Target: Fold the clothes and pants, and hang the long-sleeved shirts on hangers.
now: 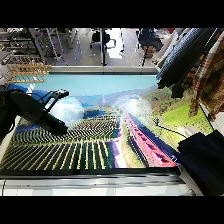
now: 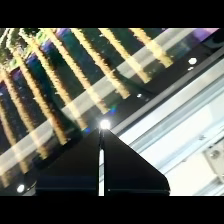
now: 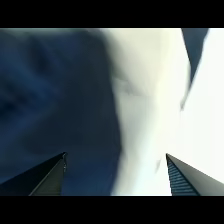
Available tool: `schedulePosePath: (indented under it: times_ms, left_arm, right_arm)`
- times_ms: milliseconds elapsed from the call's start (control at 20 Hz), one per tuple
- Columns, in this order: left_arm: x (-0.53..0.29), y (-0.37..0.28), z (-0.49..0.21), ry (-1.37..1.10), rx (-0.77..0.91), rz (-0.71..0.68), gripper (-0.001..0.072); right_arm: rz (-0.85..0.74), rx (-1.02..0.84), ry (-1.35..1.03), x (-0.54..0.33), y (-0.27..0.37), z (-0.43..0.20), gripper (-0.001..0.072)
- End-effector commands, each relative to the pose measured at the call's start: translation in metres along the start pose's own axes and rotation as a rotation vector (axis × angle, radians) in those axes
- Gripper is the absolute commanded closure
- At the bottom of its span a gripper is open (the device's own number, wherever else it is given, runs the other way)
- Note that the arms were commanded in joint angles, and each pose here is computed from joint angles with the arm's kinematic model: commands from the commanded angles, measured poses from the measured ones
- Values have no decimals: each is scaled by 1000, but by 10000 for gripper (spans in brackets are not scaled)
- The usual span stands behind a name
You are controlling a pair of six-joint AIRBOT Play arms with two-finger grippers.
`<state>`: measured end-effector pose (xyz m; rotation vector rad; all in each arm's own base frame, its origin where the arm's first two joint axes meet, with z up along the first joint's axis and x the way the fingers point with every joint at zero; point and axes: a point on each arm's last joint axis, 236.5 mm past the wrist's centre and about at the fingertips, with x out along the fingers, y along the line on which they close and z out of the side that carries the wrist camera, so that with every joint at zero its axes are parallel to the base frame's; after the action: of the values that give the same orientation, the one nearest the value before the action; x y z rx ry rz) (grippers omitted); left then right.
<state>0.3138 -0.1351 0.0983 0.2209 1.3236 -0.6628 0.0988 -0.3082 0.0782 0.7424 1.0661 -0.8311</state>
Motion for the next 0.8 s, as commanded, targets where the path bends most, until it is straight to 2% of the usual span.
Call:
schedulePosePath:
  times_ms: [0, 100, 200, 250, 400, 450, 550, 600, 750]
  left_arm:
    - [-6, 54, -15, 60, -33, 228, 692]
    - [-35, 117, -28, 49, -197, 504, 692]
    - [-90, 174, -36, -87, -392, 763, 693]
    - [-111, 189, -38, -165, -454, 823, 692]
    - [-144, 209, -49, -278, -535, 857, 692]
    - [-147, 212, -56, -273, -558, 862, 692]
    - [-149, 218, -63, -265, -578, 872, 692]
    - [-150, 219, -64, -263, -579, 878, 692]
    - [-150, 218, -64, -262, -577, 880, 692]
  right_arm:
    - [328, -76, -266, -24, 111, 71, 16]
    - [476, -187, -209, -18, 185, 54, 17]
    - [513, -361, -44, 6, 239, 2, 17]
    - [523, -445, 32, 19, 261, -28, 16]
    - [554, -636, 185, 54, 312, -110, 34]
    - [544, -695, 180, 66, 325, -126, 175]
    - [516, -801, 78, 77, 349, -131, 569]
    - [519, -828, 2, 75, 364, -123, 699]
    - [570, -820, -259, 50, 411, -83, 693]
